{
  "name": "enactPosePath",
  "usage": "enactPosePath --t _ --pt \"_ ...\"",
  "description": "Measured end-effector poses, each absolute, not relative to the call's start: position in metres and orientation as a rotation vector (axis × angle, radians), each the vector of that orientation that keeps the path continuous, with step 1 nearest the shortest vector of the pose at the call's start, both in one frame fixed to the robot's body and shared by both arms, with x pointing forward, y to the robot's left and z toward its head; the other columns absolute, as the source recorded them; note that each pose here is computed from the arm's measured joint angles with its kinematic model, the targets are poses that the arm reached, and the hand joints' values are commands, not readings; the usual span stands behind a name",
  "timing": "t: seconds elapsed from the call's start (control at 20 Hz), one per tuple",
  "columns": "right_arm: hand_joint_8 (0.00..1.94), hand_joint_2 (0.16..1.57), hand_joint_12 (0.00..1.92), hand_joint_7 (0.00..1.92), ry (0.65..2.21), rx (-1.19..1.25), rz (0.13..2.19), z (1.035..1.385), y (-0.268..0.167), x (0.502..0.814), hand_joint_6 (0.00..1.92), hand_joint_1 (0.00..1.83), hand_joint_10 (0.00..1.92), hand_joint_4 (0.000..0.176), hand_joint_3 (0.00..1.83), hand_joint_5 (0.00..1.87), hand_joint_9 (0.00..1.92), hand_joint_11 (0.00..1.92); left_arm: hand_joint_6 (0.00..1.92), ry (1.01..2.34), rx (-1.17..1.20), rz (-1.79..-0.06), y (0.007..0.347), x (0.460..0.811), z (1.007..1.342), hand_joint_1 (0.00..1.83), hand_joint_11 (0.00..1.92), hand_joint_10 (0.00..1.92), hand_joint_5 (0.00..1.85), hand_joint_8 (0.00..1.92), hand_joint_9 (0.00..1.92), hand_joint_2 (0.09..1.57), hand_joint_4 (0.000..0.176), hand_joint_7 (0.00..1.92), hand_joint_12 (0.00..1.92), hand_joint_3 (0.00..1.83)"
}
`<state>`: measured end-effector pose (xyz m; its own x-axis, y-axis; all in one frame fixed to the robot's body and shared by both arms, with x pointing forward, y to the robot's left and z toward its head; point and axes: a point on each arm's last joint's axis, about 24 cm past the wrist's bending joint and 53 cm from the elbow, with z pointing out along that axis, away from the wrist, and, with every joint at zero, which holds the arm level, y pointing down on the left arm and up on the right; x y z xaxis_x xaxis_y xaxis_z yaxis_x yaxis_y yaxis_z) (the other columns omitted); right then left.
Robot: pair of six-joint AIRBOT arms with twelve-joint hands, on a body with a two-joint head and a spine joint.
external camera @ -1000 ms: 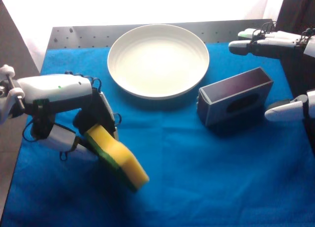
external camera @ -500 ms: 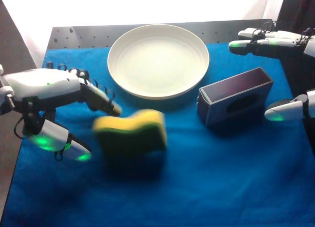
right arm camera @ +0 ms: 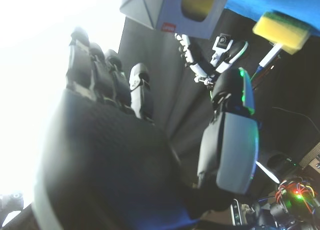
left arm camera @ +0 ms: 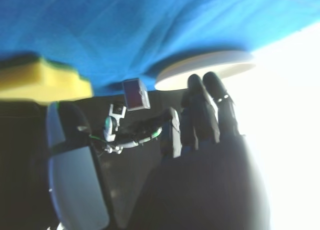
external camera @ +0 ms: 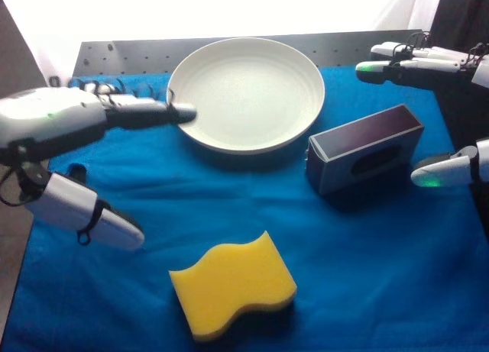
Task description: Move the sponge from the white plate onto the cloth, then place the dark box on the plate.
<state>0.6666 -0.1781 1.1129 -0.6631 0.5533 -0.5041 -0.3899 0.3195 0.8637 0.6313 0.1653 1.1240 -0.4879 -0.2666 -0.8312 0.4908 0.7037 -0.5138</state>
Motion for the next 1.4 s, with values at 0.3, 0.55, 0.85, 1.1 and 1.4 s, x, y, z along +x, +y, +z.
enactPosePath --t 0.3,0.55,0.85,1.1,1.4 --pt "0.01 0.90 0.01 0.09 1.755 0.133 1.430 1.121 -0.182 0.681 0.01 0.86 0.00 0.090 0.00 0.22 0.01 0.04 0.01 1.683 -0.034 -0.970 0.194 0.634 1.157 0.81 0.00 0.01 0.05 0.00 0.12 0.82 0.139 0.08 0.57 0.00" --pt "0.01 0.92 0.03 0.14 1.796 0.071 1.370 1.113 -0.165 0.694 0.01 0.83 0.00 0.122 0.00 0.26 0.06 0.08 0.00 1.565 -0.228 -1.024 0.220 0.623 1.155 0.75 0.00 0.00 0.05 0.01 0.15 0.83 0.113 0.07 1.13 0.00" --pt "0.08 0.94 1.14 0.86 1.850 0.090 1.293 1.096 -0.172 0.703 0.05 1.08 0.15 0.000 0.00 0.84 0.88 0.49 0.00 1.520 -0.217 -1.065 0.215 0.618 1.164 0.76 0.00 0.00 0.07 0.00 0.16 0.83 0.123 0.12 0.83 0.00" --pt "1.02 1.07 1.46 1.07 1.851 0.094 1.301 1.095 -0.170 0.703 0.71 1.25 1.08 0.000 0.00 1.07 0.91 0.70 0.00 1.562 -0.260 -1.058 0.220 0.615 1.149 0.76 0.00 0.00 0.06 0.00 0.15 0.83 0.117 0.09 0.98 0.00" --pt "0.93 1.07 1.29 1.00 1.785 0.056 1.388 1.116 -0.154 0.696 0.85 1.16 1.22 0.000 0.00 1.06 0.92 0.60 0.00 1.572 -0.286 -1.050 0.226 0.612 1.143 0.78 0.00 0.00 0.07 0.00 0.15 0.83 0.093 0.08 0.86 0.00"
